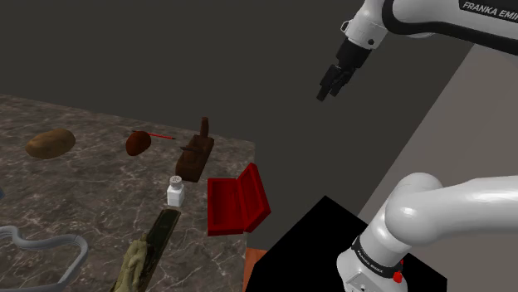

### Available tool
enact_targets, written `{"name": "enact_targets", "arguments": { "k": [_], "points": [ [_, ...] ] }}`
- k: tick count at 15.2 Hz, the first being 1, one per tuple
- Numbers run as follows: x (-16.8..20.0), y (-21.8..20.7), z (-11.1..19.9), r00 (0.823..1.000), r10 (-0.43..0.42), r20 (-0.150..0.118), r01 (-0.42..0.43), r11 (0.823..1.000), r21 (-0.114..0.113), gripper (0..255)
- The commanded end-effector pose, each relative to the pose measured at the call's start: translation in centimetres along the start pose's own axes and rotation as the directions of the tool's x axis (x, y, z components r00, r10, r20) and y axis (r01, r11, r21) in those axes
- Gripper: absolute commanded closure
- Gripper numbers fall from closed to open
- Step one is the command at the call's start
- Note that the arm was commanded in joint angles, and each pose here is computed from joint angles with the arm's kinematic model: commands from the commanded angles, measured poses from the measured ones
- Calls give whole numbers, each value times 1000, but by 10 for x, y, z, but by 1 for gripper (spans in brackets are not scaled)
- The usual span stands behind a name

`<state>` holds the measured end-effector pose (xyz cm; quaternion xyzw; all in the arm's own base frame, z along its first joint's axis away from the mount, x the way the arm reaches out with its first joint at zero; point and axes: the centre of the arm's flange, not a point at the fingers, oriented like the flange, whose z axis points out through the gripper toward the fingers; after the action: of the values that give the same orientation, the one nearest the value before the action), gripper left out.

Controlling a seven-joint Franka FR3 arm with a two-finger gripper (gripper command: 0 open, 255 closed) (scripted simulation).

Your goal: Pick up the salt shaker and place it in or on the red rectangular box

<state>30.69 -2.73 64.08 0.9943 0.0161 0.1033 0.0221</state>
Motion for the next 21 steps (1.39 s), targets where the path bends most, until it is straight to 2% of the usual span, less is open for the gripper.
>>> {"name": "enact_targets", "arguments": {
  "k": [1,21],
  "points": [
    [0,0,0,1000,0,0,0,1000,0,0],
    [88,-211,134,993,48,109,-52,998,29,0]
  ]
}}
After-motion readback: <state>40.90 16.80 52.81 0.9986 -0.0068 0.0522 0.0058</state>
